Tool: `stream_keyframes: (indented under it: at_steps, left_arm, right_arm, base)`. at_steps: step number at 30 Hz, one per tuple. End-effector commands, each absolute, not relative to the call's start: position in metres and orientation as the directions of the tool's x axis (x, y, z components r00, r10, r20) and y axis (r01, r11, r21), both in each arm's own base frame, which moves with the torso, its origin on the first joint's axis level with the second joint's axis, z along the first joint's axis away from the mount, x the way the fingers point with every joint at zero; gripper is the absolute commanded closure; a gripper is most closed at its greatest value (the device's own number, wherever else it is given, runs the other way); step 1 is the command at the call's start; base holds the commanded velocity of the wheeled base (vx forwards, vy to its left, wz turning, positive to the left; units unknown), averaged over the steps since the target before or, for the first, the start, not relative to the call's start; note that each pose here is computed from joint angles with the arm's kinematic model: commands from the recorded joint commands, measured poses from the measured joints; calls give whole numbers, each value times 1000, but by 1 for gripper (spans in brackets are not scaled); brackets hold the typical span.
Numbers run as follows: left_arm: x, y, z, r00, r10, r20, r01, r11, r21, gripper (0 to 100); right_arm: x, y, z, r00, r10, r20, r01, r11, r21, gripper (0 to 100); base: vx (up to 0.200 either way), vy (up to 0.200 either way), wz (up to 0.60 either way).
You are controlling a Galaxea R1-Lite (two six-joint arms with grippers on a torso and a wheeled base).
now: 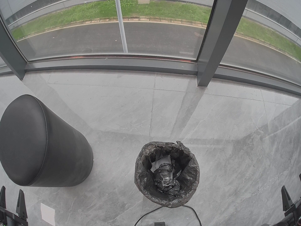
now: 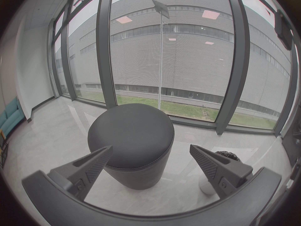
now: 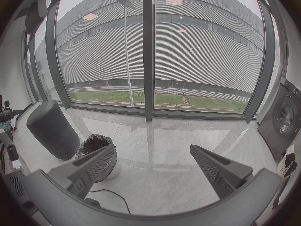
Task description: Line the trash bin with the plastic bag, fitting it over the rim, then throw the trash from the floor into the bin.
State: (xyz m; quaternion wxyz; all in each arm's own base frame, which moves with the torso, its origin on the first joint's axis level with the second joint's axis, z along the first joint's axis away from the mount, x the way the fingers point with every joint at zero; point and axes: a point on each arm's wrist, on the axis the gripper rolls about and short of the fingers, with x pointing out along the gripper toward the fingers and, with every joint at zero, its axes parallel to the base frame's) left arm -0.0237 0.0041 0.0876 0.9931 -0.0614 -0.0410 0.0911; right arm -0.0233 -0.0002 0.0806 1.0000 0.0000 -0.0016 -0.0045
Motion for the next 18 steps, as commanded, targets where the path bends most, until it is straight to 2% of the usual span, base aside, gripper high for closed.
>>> stream_keyframes:
  at_steps: [1,2,9,10,13,15,18]
  left_arm:
    - [-23,4,82,978,197,63,-190,977,-101,0]
    - [-23,4,82,979,197,60,-190,977,-96,0]
    - [-23,3,81,991,124,58,-121,991,-58,0]
    - [-23,1,81,997,51,55,-48,998,-39,0]
    - [-24,-1,81,998,-55,21,55,998,-8,0]
    - [-25,-1,79,999,-51,-14,51,998,48,0]
    - [-23,-1,75,1000,-29,-8,29,998,49,0]
  right_arm:
    - [-23,0,76,1000,-6,-2,6,1000,0,0]
    - [-23,0,76,1000,-6,0,6,1000,0,100]
    - [-23,0,76,1000,-6,0,6,1000,3,100]
    - [-23,0,76,1000,-5,0,5,1000,6,100]
    - [-23,0,76,1000,-5,0,5,1000,6,100]
    - [-23,0,76,1000,-5,-2,5,1000,9,100]
    - [-23,0,76,1000,-5,-2,5,1000,9,100]
  base:
    - [0,0,0]
    - [0,0,0]
    - [0,0,0]
    - [0,0,0]
    - [0,0,0]
    - [0,0,0]
    - [0,0,0]
